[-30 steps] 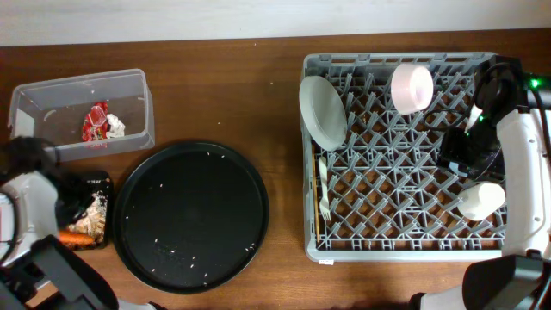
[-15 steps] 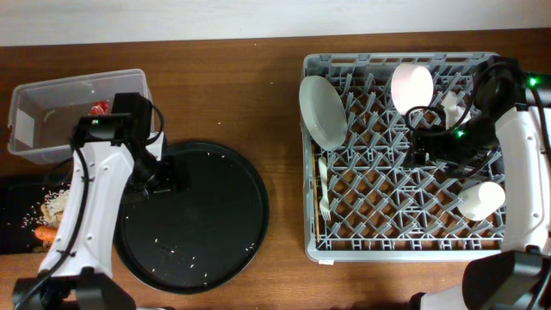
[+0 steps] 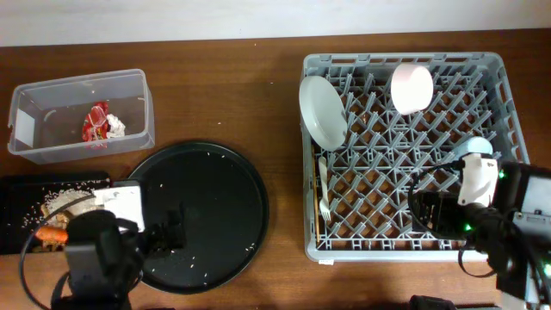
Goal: Sort waste into correct bins and load items into the dishwasher rack
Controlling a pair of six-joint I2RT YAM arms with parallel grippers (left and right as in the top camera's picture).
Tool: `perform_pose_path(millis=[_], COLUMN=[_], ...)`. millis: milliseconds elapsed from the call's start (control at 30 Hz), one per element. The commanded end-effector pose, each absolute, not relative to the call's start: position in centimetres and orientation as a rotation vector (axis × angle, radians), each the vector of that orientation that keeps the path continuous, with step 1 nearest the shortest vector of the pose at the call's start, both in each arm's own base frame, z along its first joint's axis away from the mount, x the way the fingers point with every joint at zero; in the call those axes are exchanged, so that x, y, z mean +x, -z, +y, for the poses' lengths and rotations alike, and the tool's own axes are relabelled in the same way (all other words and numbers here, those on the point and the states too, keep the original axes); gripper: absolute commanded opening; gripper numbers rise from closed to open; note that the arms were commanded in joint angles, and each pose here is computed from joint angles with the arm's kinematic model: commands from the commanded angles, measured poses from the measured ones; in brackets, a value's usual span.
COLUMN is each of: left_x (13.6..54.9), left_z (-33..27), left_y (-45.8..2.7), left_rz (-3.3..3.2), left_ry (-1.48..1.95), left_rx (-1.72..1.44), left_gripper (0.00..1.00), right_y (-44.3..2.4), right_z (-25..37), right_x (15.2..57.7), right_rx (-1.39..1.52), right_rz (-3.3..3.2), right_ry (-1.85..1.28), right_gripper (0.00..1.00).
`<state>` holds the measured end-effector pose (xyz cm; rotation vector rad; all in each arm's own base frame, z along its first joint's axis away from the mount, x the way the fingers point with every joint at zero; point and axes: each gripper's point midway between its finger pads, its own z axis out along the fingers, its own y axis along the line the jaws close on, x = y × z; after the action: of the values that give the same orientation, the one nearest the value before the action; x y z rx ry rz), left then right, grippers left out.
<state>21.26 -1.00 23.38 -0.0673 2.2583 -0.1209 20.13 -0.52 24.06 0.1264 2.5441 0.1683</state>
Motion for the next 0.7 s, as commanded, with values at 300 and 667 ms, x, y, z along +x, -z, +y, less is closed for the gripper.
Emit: perform_pose_path(millis=[300,667], left_x=[21.1,21.1], left_z=[-1.2,-1.2], left_y=[-23.1,-23.1], left_rz=[2.259,2.259], left_ry=[0.127,0.127], left_rx=[-0.040,-0.040], left_gripper=[0.99,0.99], right_y=[-21.2,-29.8], right_z=[-1.2,2.5], right_x=[21.5,17.0], right_rx=[0.154,-0.133], right_rz=[2.683,2.031], right_ry=[-0.170,-0.131], right_gripper=[0.99,0.99])
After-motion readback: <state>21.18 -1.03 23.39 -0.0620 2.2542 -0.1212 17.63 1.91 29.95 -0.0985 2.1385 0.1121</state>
